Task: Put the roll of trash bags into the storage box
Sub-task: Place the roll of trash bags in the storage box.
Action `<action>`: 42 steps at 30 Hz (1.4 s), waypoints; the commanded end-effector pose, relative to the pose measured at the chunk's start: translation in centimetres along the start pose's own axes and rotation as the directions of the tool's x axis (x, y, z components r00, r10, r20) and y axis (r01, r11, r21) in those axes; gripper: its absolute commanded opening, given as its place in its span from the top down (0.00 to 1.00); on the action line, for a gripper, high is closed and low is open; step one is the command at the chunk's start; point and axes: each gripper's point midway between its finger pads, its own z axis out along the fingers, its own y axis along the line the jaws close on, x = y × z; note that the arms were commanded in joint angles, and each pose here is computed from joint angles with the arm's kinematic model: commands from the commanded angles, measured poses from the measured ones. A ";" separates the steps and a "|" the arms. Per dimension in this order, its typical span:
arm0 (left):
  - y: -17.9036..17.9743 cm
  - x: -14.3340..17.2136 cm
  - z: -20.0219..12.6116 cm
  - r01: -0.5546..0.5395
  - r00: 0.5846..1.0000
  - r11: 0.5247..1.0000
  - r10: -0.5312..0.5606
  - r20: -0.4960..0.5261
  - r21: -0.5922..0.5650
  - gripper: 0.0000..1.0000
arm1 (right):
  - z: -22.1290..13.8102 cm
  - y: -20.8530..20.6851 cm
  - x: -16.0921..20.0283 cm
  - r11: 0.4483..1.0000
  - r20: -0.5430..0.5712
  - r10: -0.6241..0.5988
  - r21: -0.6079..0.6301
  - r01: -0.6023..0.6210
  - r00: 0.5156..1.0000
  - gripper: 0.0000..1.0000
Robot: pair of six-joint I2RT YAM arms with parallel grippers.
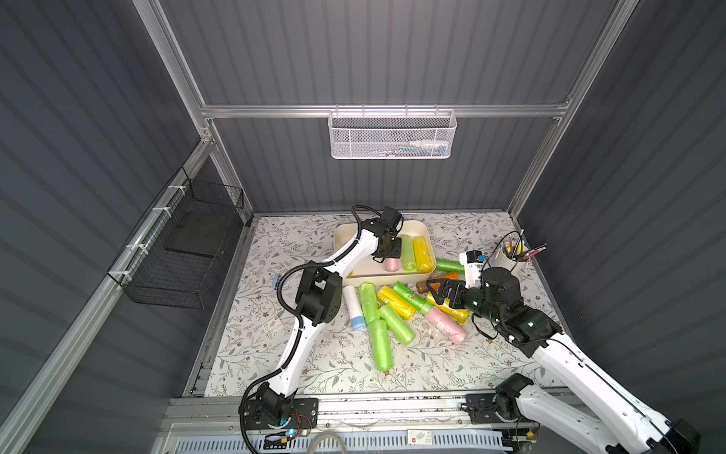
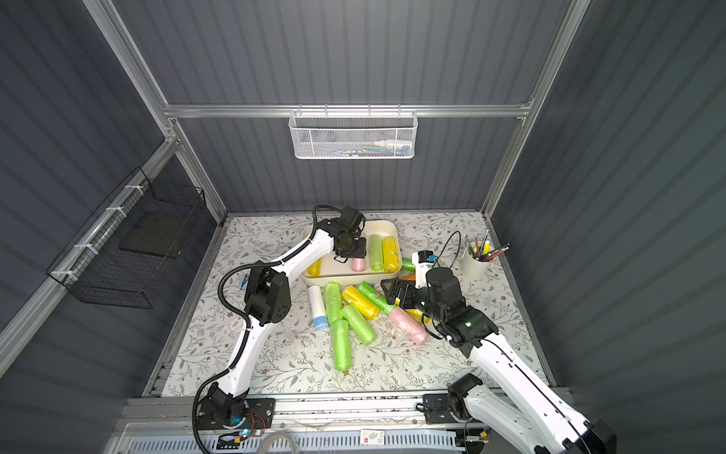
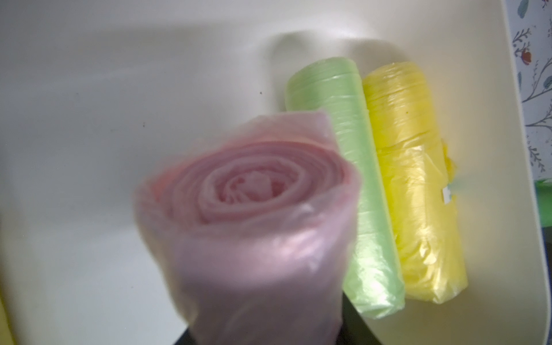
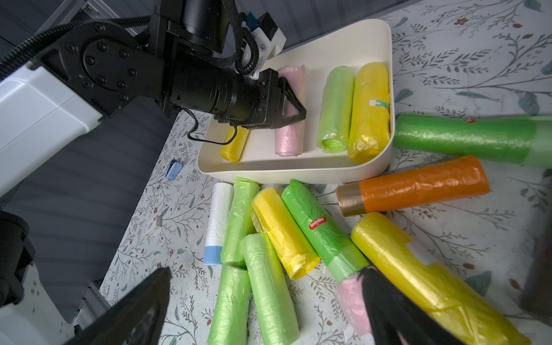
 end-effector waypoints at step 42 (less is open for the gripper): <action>-1.1 -3.2 -15.3 -0.027 0.967 0.996 0.006 0.256 0.080 0.00 | -0.3 -3.4 -0.1 0.981 0.001 -0.004 0.193 0.004 1.000 0.01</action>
